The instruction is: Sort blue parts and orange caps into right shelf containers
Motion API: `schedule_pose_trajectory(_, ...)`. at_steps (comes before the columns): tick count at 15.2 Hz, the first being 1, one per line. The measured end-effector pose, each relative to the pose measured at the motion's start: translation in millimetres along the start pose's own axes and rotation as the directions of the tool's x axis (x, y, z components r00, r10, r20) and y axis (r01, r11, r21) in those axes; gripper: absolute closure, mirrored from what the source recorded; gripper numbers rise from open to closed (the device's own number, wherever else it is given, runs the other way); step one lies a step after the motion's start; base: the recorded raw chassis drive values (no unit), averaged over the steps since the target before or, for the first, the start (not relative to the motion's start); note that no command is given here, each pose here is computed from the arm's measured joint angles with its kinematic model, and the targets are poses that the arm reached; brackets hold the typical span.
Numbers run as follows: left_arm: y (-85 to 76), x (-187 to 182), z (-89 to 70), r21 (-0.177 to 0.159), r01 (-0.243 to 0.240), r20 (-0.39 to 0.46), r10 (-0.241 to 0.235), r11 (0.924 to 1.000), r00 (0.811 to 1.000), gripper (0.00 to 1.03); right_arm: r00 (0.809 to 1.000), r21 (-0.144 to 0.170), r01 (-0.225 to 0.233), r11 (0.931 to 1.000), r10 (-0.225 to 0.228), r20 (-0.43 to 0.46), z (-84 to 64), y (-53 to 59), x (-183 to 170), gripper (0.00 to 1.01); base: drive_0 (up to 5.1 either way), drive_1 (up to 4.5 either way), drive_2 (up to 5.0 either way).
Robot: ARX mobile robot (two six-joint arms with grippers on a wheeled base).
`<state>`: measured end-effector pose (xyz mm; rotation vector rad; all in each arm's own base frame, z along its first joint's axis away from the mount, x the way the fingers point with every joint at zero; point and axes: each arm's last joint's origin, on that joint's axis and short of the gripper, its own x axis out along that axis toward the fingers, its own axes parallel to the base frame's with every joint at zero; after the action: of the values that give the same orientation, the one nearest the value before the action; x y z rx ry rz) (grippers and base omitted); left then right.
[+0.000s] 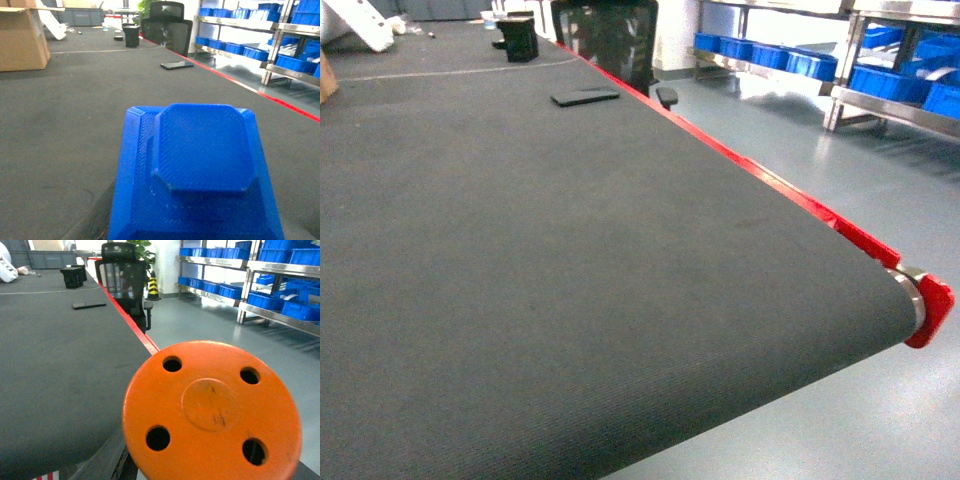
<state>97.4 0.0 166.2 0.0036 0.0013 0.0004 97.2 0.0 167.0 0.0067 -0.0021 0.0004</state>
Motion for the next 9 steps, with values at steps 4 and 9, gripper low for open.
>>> schedule_pose_trajectory(4,0.0,0.0,0.0,0.000,0.000,0.000,0.000,1.0000,1.000,0.61,1.000,0.000,0.000,1.0000,0.000,0.000,0.0,0.0,0.0,0.57,-1.7,-1.65,-1.7)
schedule_pose_trajectory(9,0.0,0.0,0.0,0.000,0.000,0.000,0.000,1.0000,1.000,0.61,1.000,0.000,0.000,1.0000,0.000,0.000,0.0,0.0,0.0,0.57,-1.7,-1.65,-1.7)
